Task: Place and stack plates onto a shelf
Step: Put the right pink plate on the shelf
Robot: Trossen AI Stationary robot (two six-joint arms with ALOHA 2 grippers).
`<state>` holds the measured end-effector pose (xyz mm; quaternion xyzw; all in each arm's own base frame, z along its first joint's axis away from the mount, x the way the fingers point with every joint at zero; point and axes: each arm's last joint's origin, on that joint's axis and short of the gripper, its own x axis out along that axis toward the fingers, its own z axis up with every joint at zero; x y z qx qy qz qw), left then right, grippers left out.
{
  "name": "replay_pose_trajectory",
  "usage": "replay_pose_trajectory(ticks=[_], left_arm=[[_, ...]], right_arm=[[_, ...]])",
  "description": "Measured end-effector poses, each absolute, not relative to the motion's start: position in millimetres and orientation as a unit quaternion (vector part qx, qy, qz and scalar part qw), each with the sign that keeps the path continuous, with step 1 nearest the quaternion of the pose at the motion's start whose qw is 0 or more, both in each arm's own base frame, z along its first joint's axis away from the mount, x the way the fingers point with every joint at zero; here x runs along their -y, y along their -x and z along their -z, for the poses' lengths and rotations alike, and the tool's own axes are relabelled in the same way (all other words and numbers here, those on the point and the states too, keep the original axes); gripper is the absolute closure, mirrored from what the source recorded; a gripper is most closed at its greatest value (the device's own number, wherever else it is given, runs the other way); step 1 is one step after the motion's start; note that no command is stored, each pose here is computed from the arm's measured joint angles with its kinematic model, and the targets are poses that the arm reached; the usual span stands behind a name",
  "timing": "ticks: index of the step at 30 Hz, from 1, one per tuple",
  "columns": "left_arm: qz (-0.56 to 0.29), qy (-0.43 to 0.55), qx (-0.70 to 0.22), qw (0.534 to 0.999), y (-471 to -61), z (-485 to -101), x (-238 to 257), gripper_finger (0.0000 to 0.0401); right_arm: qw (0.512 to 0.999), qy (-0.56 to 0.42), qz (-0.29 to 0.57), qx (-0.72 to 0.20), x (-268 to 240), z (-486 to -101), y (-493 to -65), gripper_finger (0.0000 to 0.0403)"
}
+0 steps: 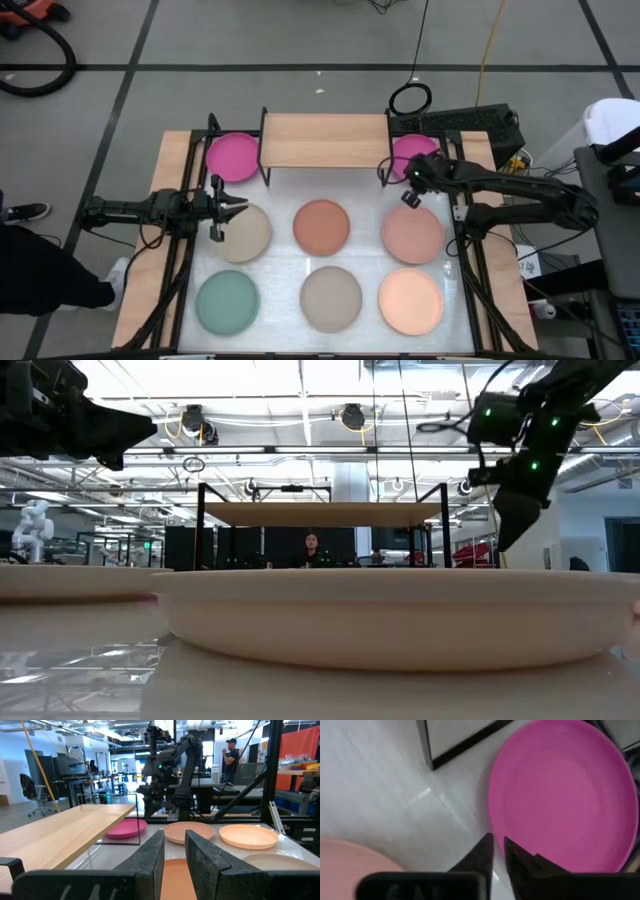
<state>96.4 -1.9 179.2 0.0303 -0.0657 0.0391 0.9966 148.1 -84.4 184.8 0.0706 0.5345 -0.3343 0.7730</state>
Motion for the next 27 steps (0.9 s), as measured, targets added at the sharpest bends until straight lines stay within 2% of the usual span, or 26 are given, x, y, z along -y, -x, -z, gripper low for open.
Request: replay_pose_trajectory(ticks=[7, 12, 20, 27], left_arm=[[-0.039, -0.03, 0.065, 0.997, -96.4, -179.0, 1.9, 0.032], [-0.039, -0.03, 0.066, 0.997, -96.4, -179.1, 1.9, 0.032], [-0.039, -0.03, 0.065, 0.997, -96.4, -179.0, 1.9, 0.032], [-0.039, -0.03, 0.065, 0.997, -96.4, -179.0, 1.9, 0.032]], right_arm=[[0.761, -0.044, 0.311, -0.567, 91.5, -168.3, -159.9, 0.0264], [0.755, -0.043, 0.312, -0.576, 95.5, -158.4, -167.3, 0.0223], [0.732, -0.013, 0.352, -0.584, 103.7, -147.3, -173.8, 0.0214], [0.736, -0.059, 0.33, -0.588, 113.5, -137.0, -174.4, 0.0242]])
